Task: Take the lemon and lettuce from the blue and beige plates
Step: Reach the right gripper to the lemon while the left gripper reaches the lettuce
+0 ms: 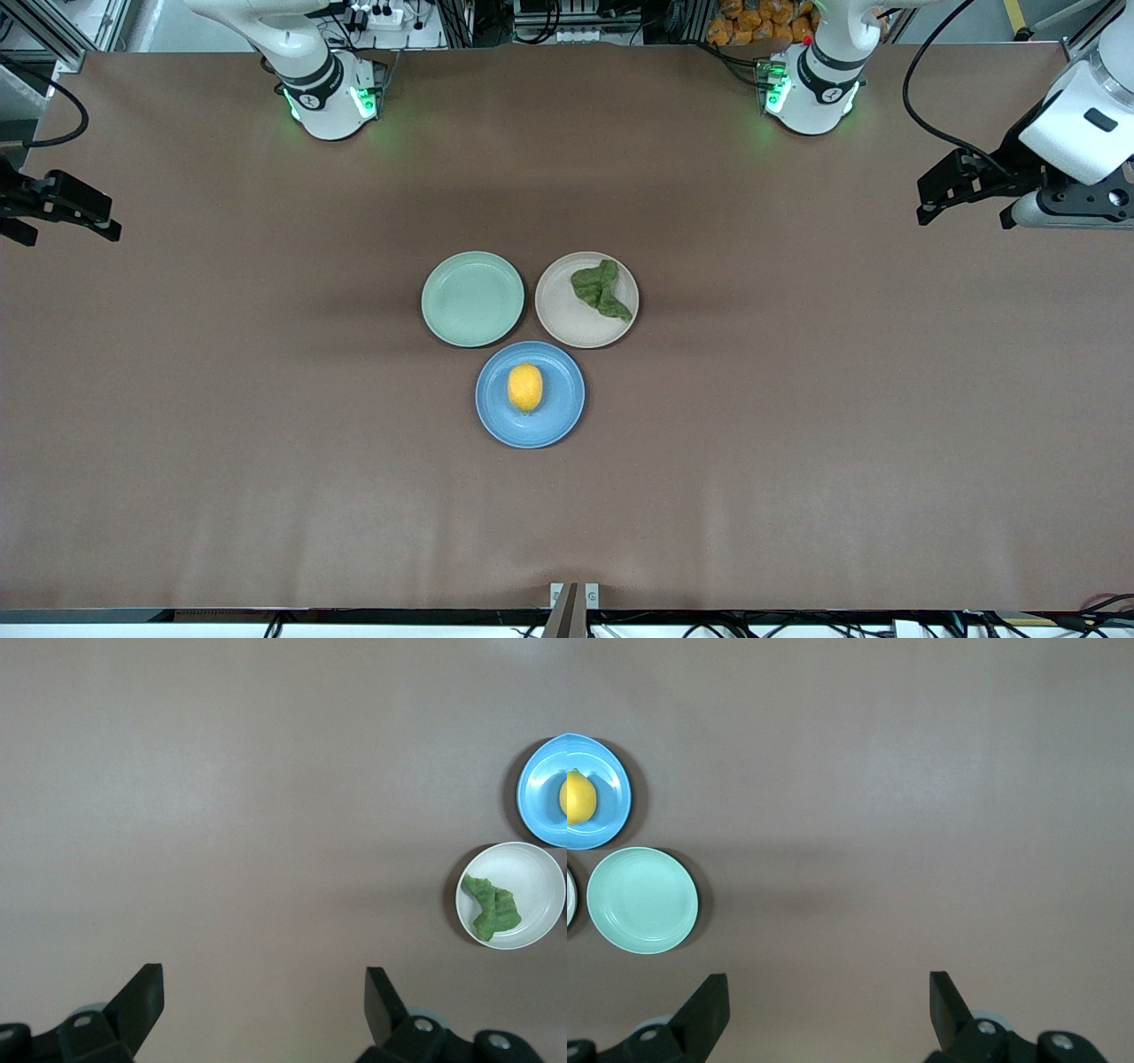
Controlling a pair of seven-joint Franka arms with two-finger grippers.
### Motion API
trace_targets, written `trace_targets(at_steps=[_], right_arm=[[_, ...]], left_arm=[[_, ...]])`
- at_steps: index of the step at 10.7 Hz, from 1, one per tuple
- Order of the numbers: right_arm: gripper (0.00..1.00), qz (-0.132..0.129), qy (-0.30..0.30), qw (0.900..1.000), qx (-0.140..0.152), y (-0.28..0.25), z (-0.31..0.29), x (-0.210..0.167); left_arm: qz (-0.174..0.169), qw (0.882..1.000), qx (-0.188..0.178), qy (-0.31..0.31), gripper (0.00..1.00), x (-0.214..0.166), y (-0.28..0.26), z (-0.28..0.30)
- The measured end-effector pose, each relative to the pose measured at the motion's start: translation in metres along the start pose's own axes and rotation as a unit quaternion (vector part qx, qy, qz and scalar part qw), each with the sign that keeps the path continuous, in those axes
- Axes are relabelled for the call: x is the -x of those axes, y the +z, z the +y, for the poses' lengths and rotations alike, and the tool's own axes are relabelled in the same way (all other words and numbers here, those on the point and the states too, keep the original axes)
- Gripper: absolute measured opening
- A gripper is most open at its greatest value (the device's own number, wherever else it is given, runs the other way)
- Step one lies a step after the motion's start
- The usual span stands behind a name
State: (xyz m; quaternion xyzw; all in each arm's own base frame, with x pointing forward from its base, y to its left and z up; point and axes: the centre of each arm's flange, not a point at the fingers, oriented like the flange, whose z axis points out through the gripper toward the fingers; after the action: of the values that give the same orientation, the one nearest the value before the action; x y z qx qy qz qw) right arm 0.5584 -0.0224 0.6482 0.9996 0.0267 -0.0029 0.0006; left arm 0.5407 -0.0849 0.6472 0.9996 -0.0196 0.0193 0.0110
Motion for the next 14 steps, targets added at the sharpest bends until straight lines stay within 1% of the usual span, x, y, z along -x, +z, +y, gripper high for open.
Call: trace_targets(at_steps=[5,7,9,11,13,14], right_arm=[[1.0,-0.001,-0.001,1.0,0.0,0.0,-0.001,0.0],[1.0,-0.001,-0.004,1.0,0.0,0.0,-0.004,0.0],[1.0,-0.002,-0.005,1.0,0.0,0.001,-0.006,-0.001],[1.0,-0.003,-0.004,1.0,-0.001,0.006,-0.018,-0.005],[1.0,0.003,0.019,1.0,-0.002,0.023,-0.058,-0.022],[1.0,0.009,0.034,0.999,-0.003,0.036,-0.083,-0.033]], left_arm=[[-0.004,1.0,0.0,0.013,1.0,-0.001,0.004,0.006],[-0.016,1.0,0.001,0.026,1.0,-0.005,0.018,0.02],[-0.037,0.998,0.002,0.043,1.0,-0.013,0.041,0.039],[-0.067,0.996,0.008,0.062,1.0,-0.021,0.074,0.063],[-0.102,0.992,0.013,0.07,1.0,-0.028,0.116,0.096],[-0.111,0.991,0.014,0.076,1.0,-0.031,0.136,0.113]])
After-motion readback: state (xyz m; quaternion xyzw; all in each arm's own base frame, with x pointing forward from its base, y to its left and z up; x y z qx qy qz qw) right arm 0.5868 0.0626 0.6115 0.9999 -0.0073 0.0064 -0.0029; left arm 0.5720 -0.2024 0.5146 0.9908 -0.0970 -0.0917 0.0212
